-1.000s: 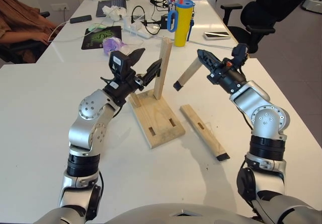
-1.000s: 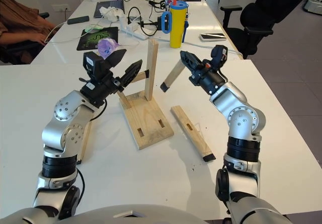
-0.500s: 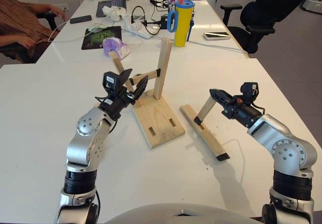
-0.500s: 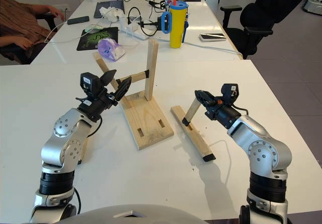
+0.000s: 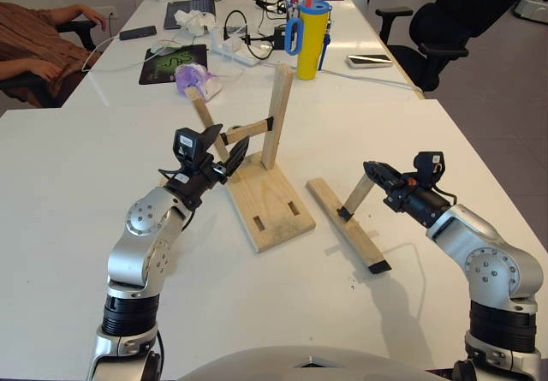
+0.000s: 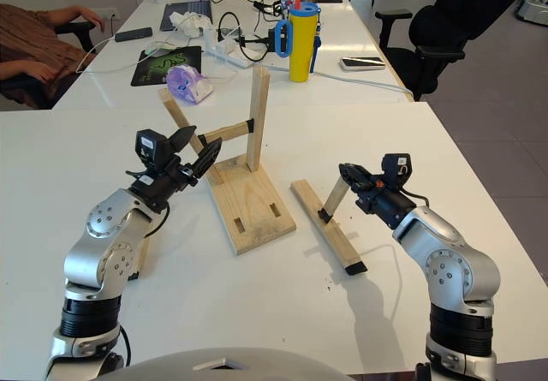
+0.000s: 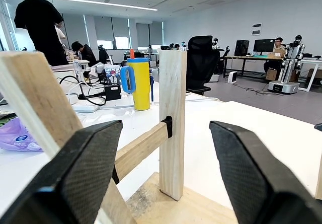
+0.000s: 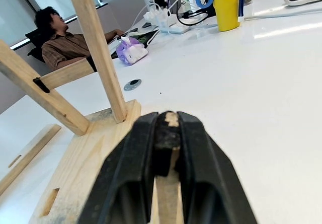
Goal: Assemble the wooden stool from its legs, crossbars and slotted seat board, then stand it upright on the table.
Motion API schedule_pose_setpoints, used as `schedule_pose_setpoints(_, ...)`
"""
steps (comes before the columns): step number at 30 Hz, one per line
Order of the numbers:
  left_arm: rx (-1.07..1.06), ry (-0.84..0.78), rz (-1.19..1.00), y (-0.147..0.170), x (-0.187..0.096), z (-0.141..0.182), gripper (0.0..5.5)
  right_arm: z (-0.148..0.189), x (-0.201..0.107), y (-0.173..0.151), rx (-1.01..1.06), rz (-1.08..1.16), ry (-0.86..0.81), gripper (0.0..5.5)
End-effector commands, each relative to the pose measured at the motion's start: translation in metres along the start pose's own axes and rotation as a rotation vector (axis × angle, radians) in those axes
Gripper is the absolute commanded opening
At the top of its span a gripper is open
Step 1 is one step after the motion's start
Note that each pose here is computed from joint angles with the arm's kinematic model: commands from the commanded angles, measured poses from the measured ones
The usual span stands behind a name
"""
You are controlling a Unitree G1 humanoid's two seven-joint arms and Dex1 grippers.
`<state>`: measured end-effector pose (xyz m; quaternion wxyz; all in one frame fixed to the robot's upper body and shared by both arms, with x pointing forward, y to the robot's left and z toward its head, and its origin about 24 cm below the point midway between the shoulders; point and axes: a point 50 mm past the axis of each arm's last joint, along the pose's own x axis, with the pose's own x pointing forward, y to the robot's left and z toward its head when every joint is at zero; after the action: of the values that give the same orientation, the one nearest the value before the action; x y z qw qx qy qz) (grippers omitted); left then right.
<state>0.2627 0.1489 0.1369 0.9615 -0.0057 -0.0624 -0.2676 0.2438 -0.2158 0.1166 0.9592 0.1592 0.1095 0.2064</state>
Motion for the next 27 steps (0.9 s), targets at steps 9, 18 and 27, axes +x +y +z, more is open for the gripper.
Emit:
schedule_pose_setpoints(9,0.027,-0.004,-0.039,-0.002,0.006,0.008,3.21,-0.014,0.007,0.002,-0.021,-0.041,-0.025,0.43)
schedule_pose_setpoints(18,0.040,-0.012,-0.041,-0.004,0.008,0.010,3.21,-0.066,-0.015,0.014,-0.205,-0.082,0.053,0.43)
schedule_pose_setpoints(27,0.042,-0.016,-0.039,-0.004,0.010,0.010,3.21,-0.075,-0.010,0.017,-0.306,-0.061,0.040,0.43)
